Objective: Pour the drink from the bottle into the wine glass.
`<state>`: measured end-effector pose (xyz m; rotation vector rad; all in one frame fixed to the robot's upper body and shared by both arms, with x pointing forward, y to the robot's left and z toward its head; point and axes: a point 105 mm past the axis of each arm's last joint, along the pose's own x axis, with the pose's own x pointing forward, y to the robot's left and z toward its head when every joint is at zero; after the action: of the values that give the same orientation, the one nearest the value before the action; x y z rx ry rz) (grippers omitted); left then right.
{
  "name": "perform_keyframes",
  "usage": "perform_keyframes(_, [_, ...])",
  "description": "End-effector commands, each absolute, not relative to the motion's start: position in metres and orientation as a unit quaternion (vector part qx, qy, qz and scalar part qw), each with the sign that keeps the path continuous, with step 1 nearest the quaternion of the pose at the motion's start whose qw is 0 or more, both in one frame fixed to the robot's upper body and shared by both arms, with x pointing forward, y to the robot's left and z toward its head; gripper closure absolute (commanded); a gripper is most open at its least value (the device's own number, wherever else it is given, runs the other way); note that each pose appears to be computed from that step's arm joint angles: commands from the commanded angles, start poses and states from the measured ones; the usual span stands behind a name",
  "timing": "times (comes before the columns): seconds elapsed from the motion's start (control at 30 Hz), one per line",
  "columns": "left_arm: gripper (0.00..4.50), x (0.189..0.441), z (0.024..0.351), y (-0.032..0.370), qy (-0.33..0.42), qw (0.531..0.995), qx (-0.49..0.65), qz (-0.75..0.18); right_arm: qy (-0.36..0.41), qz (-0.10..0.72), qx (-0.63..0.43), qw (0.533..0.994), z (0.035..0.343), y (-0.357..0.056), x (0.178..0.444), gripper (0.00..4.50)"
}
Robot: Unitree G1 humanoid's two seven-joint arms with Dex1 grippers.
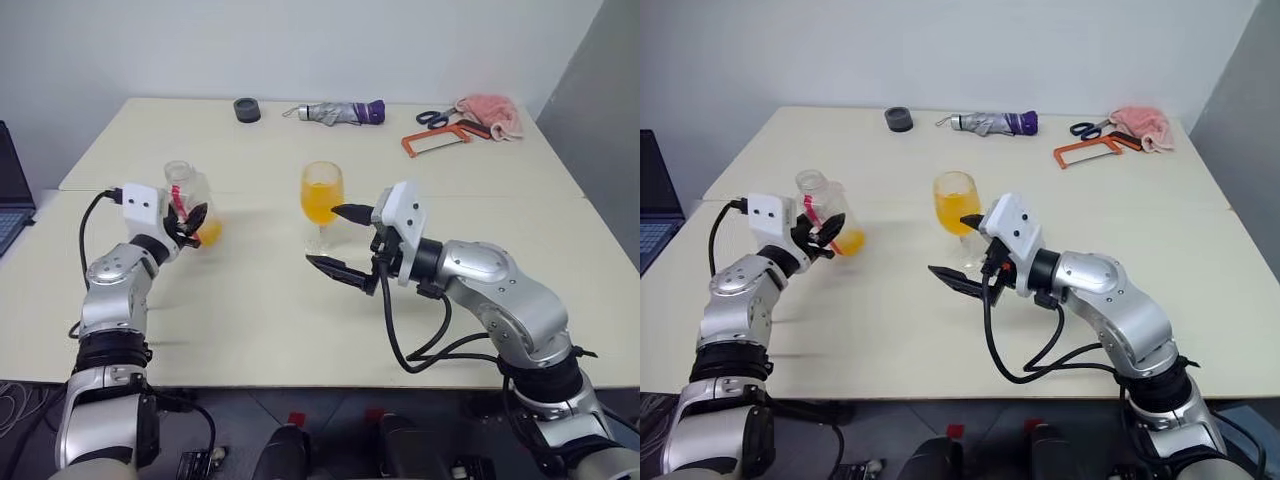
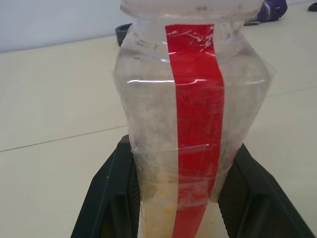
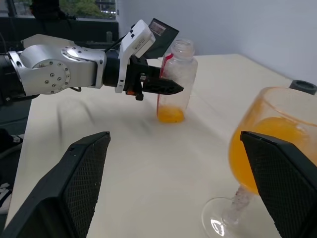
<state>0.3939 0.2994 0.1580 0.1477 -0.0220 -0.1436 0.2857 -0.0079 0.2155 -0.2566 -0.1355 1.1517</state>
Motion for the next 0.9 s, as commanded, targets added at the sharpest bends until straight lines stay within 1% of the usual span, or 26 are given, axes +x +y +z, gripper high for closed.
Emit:
perform_keyframes(0.03, [2.83,0.387,0.157,0.315,-0.013,0.996,0.066,-0.057,-0.088,0.549,-0.125,0.821,0.227,0.002,0.283,0.0])
perform_keyframes(0.13, [2.83,0.385,0.151,0.318,-0.01,0.997,0.05,-0.06,-0.09,0.554,-0.124,0.818,0.227,0.006,0.282,0.0])
perform_keyframes(0.2, [2.09,0.384,0.15,0.322,-0.011,0.997,0.04,-0.059,-0.09,0.557,-0.124,0.816,0.227,0.008,0.281,0.0])
perform_keyframes(0.23, [1.82,0.384,0.15,0.322,-0.013,0.997,0.039,-0.06,-0.089,0.558,-0.123,0.816,0.227,0.008,0.281,0.0])
perform_keyframes(0.4, [0.16,0.381,0.151,0.322,-0.017,0.997,0.046,-0.068,-0.085,0.56,-0.121,0.815,0.225,0.009,0.28,0.0])
perform_keyframes(0.43, [0.02,0.38,0.15,0.322,-0.017,0.996,0.046,-0.068,-0.084,0.56,-0.12,0.816,0.224,0.008,0.28,0.0])
perform_keyframes(0.53, [0.02,0.377,0.147,0.32,-0.016,0.996,0.058,-0.067,-0.075,0.558,-0.119,0.818,0.217,0.006,0.279,0.0])
perform_keyframes(0.67, [0.02,0.367,0.138,0.318,-0.008,0.995,0.081,-0.066,-0.069,0.537,-0.125,0.832,0.192,-0.007,0.281,0.0])
perform_keyframes(0.77, [0.02,0.357,0.132,0.315,-0.005,0.994,0.087,-0.067,-0.085,0.473,-0.115,0.869,0.174,-0.025,0.294,0.0])
perform_keyframes(0.9, [0.02,0.341,0.129,0.311,-0.006,0.994,0.096,-0.045,-0.08,0.363,-0.063,0.926,0.147,-0.06,0.309,0.0])
